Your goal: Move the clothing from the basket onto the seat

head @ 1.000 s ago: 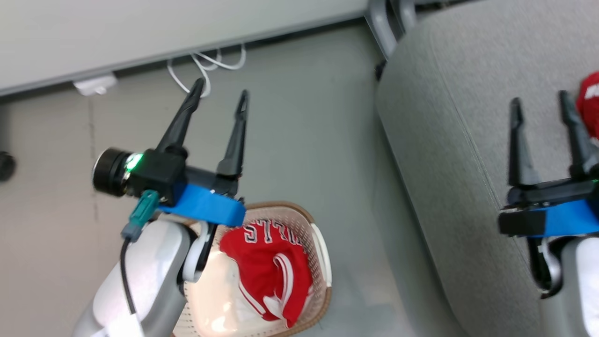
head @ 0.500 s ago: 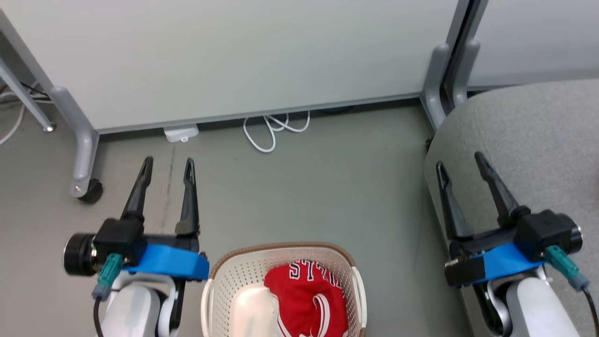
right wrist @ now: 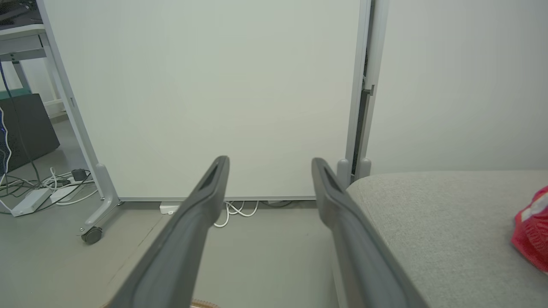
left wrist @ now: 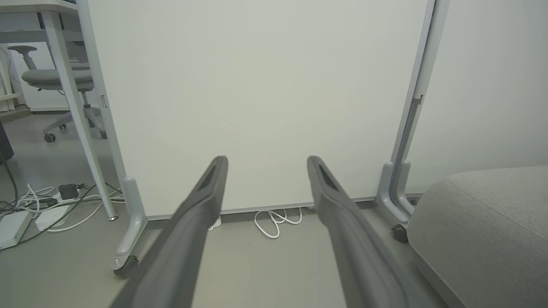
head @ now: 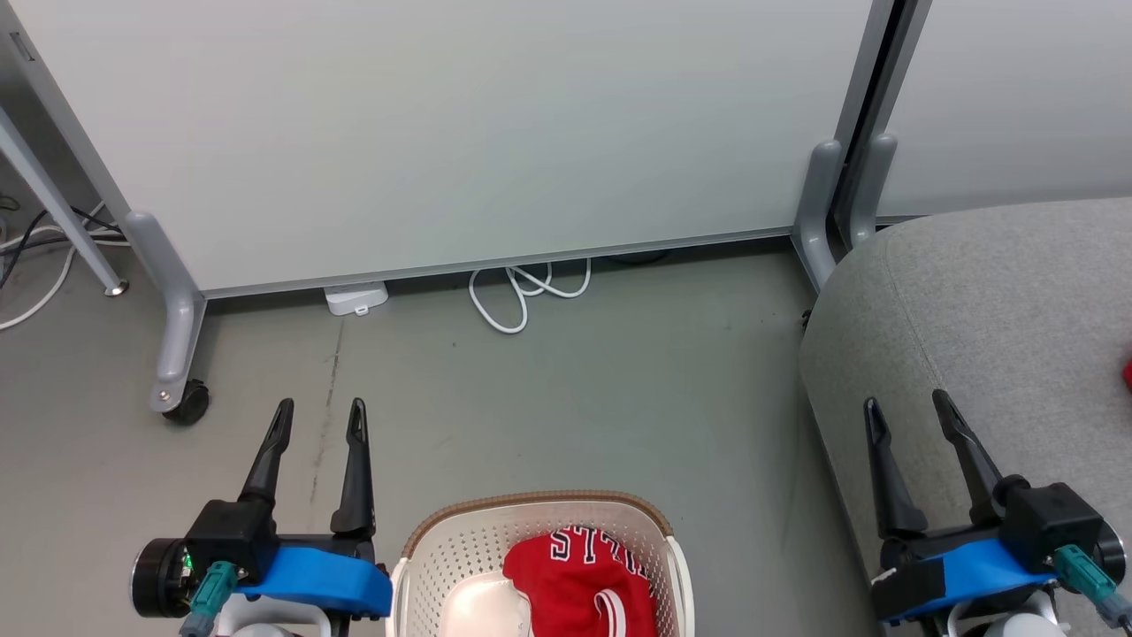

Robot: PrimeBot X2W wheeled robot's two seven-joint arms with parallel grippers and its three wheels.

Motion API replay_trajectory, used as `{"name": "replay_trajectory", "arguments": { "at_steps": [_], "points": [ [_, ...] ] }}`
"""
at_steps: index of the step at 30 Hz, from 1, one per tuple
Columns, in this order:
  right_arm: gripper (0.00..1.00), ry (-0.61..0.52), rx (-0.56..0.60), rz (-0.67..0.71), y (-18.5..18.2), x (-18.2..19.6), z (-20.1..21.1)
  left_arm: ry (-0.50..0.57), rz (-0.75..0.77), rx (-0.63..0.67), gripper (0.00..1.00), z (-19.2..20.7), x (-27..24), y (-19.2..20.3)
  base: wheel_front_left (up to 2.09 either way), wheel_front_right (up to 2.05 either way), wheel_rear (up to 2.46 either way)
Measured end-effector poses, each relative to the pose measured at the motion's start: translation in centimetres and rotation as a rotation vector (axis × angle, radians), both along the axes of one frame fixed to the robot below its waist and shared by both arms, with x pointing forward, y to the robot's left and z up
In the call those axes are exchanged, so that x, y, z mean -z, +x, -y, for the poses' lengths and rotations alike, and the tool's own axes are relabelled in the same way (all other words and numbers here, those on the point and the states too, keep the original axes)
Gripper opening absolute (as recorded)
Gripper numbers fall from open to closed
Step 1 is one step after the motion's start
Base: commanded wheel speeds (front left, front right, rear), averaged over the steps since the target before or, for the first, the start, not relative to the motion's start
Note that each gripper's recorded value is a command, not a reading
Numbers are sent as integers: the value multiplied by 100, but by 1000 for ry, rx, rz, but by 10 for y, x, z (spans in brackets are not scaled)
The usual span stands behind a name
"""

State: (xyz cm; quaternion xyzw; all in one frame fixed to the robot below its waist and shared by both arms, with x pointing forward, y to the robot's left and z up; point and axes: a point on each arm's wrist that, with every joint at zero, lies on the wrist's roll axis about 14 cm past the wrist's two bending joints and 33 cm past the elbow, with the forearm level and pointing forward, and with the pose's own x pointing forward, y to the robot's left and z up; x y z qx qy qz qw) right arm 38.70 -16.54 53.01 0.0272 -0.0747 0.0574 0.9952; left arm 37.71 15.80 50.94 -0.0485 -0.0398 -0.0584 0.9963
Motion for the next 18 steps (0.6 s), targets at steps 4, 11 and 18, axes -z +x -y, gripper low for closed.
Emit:
{"name": "replay_trajectory", "arguments": {
  "at_steps": [4,11,18],
  "points": [
    [100,5,9,-17,-5,6,2,-4,-10,-10,100,-4,4,-4,0,0,0],
    [100,20,16,-33,-9,11,4,-9,-26,-11,100,-4,9,-9,0,0,0],
    [100,34,13,-39,-10,13,3,-9,-30,-19,100,-7,11,-10,0,0,0]
  ]
}}
